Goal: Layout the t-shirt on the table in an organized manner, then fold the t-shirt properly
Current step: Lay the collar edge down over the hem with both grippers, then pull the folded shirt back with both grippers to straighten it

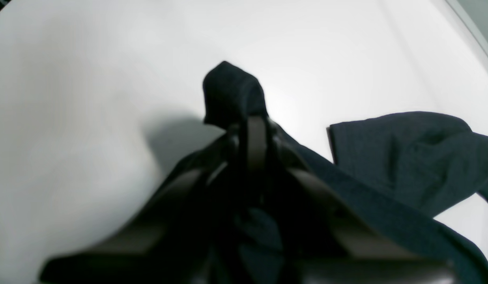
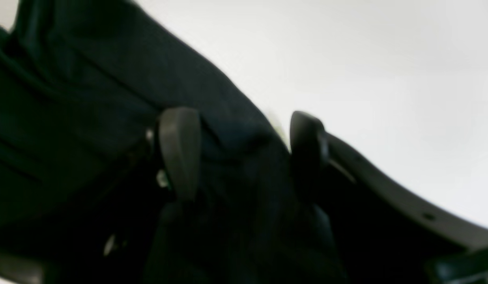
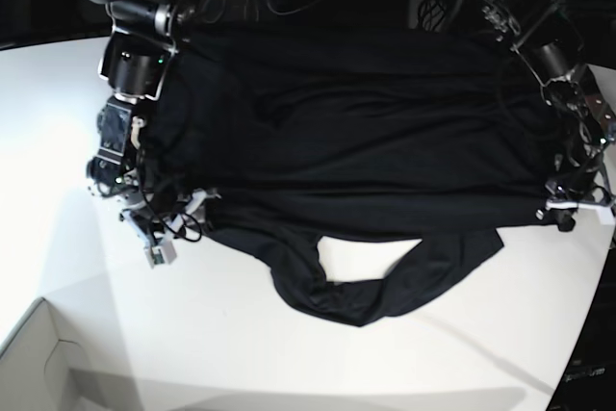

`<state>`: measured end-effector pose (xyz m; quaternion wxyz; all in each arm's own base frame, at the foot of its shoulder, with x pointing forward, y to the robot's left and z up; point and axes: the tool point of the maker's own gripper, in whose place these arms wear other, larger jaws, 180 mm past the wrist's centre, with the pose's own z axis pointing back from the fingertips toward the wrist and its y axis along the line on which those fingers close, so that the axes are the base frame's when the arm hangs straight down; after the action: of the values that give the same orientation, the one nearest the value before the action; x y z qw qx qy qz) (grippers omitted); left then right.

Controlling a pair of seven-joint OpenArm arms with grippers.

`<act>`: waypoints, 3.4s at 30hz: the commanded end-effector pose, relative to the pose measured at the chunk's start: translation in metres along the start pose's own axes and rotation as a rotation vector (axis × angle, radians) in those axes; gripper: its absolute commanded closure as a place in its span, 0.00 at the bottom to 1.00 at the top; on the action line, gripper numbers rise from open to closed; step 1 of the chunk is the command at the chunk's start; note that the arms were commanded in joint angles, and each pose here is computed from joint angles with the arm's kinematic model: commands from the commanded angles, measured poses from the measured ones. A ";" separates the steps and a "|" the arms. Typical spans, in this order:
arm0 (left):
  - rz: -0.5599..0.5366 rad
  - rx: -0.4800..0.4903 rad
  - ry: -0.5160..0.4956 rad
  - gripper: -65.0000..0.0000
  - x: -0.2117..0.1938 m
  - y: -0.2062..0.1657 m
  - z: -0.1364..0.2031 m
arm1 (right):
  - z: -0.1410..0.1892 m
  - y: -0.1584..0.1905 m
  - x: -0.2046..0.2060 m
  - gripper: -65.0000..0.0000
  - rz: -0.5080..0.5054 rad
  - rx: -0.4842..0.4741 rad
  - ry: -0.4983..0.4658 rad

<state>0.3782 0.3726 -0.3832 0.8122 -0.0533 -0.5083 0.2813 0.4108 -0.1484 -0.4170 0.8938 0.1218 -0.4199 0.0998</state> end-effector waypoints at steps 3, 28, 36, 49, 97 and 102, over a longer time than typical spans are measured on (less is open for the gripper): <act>-0.009 -0.016 -0.067 1.00 0.027 -0.004 0.000 | -0.001 -0.006 0.016 0.44 -0.005 0.003 -0.068; 0.001 -0.065 -0.108 1.00 0.045 -0.023 0.015 | 0.072 0.014 0.042 1.00 0.342 -0.071 -0.187; -0.007 -0.088 -0.123 1.00 0.050 -0.021 0.036 | 0.118 0.017 0.048 1.00 0.365 -0.152 -0.262; 0.004 -0.098 -0.125 1.00 0.035 -0.005 0.064 | 0.157 0.034 0.004 1.00 0.401 -0.158 -0.197; 0.005 0.055 0.056 1.00 -0.051 0.085 0.151 | 0.198 0.069 -0.121 1.00 0.301 -0.053 0.011; 0.068 0.096 0.116 1.00 -0.079 0.104 0.150 | 0.193 0.072 -0.138 1.00 0.268 -0.031 0.046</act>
<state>0.1779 0.3814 -0.4232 0.8344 -0.0549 -0.4324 0.3373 0.1586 -0.1489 -0.4047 0.8915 0.0478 -0.3948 0.2170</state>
